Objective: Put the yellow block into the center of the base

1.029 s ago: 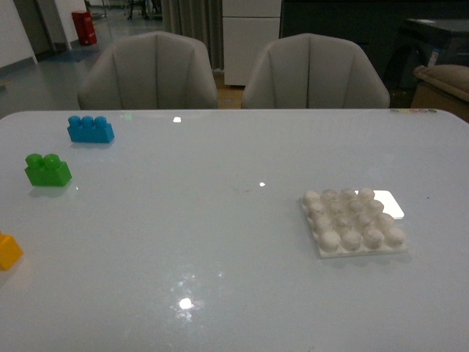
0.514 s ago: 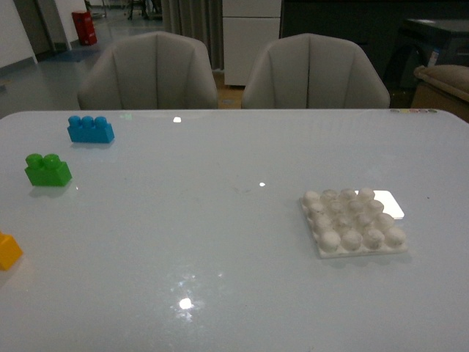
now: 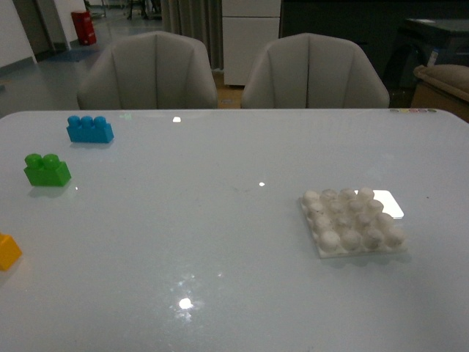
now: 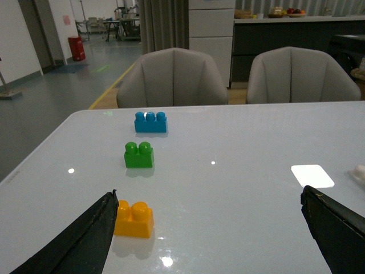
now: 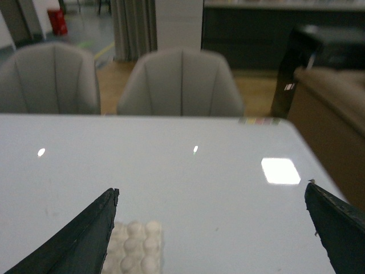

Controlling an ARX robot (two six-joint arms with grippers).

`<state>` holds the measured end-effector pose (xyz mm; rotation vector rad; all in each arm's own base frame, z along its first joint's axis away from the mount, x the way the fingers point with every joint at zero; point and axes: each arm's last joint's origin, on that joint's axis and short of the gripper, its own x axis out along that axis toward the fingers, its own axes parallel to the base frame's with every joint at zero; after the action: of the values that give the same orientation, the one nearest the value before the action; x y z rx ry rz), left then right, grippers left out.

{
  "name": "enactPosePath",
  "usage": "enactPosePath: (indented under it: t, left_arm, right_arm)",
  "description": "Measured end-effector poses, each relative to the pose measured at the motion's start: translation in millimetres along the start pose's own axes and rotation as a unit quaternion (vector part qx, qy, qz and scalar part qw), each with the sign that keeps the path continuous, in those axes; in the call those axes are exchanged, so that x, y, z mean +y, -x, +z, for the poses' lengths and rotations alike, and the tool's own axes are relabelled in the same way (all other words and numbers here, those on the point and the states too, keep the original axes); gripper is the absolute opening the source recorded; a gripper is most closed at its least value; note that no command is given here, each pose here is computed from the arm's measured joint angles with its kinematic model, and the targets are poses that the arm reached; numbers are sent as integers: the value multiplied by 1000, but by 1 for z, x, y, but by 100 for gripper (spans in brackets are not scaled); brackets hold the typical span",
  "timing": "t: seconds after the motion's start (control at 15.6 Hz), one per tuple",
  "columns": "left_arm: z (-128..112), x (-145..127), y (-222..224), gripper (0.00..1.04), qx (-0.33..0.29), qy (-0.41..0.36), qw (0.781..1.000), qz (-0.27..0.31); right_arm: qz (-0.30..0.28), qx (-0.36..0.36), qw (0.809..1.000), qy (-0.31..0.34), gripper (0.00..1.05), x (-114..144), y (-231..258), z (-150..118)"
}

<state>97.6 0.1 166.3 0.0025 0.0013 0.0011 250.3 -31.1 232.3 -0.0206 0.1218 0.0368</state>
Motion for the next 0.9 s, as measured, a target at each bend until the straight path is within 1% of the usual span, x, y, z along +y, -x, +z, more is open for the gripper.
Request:
enactPosePath:
  t: [0.19,0.26,0.32,0.45,0.51,0.71,0.84,0.9]
  left_arm:
    - [0,0,0,98,0,0,1000,0]
    - [0,0,0,98,0,0,1000,0]
    - [0,0,0,98,0,0,1000,0]
    - [0,0,0,98,0,0,1000,0]
    - [0,0,0,98,0,0,1000,0]
    - [0,0,0,98,0,0,1000,0]
    - [0,0,0,98,0,0,1000,0]
    - [0,0,0,98,0,0,1000,0]
  right_arm:
    - [7,117,993,-23,98,-4,-69,-28]
    - [11,167,985,-26,98,-3,-102,-48]
    - [17,213,977,-23,98,1,-121,-69]
    - [34,310,950,-30,98,11,-136,-115]
    - [41,330,943,-29,98,16,-141,-127]
    - [63,328,942,-22,98,30,-157,-131]
    - [65,346,936,-16,98,38,-165,-137]
    - [66,345,936,-13,98,41,-170,-136]
